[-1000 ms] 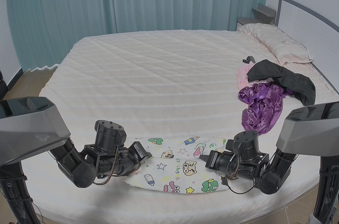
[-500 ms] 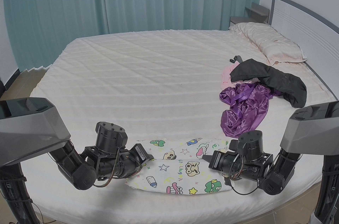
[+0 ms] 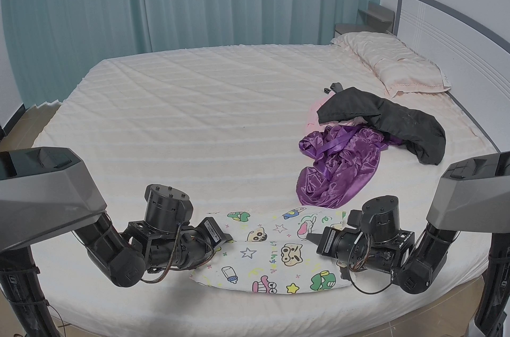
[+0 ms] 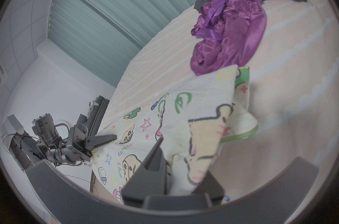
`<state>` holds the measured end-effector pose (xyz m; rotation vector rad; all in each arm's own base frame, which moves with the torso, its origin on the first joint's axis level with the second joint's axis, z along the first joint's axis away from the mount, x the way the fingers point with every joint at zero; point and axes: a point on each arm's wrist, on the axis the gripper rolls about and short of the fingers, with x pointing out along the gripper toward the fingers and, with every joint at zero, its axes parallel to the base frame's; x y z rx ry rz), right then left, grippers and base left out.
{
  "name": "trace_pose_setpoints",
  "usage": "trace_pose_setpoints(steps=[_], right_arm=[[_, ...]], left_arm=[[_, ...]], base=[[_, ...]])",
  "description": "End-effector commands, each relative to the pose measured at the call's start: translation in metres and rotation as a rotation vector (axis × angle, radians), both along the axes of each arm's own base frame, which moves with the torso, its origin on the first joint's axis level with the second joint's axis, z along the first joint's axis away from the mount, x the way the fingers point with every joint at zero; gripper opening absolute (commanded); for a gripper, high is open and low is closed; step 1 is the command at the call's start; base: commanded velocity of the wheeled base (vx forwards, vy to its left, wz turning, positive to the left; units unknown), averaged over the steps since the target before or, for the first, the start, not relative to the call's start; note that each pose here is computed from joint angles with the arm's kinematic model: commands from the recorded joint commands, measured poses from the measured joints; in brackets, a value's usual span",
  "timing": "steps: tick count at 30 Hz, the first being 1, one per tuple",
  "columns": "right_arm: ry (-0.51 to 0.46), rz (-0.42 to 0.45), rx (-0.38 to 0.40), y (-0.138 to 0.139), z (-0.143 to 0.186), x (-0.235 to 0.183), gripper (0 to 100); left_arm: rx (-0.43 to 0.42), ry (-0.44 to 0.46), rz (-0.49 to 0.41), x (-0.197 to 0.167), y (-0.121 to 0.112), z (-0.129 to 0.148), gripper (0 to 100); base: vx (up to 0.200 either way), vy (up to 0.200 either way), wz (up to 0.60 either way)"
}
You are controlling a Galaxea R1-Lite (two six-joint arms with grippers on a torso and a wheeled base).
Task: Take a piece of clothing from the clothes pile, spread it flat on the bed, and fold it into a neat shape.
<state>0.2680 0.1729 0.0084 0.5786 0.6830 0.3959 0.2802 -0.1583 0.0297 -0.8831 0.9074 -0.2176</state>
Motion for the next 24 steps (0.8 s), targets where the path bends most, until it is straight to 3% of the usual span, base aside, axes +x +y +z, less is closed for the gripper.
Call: trace_pose_setpoints(steps=[1, 24], right_arm=[[-0.001, 0.006, -0.001, 0.0012, 0.0005, -0.0017, 0], [0.0, -0.009, -0.002, -0.0024, 0.0005, 0.0009, 0]], left_arm=[[-0.002, 0.002, -0.001, -0.0008, -0.0009, 0.0002, 0], [0.004, 0.007, -0.007, -0.0016, -0.0021, -0.0021, 0]], base=[[0.0, -0.2, 0.0], [0.0, -0.2, 0.0]])
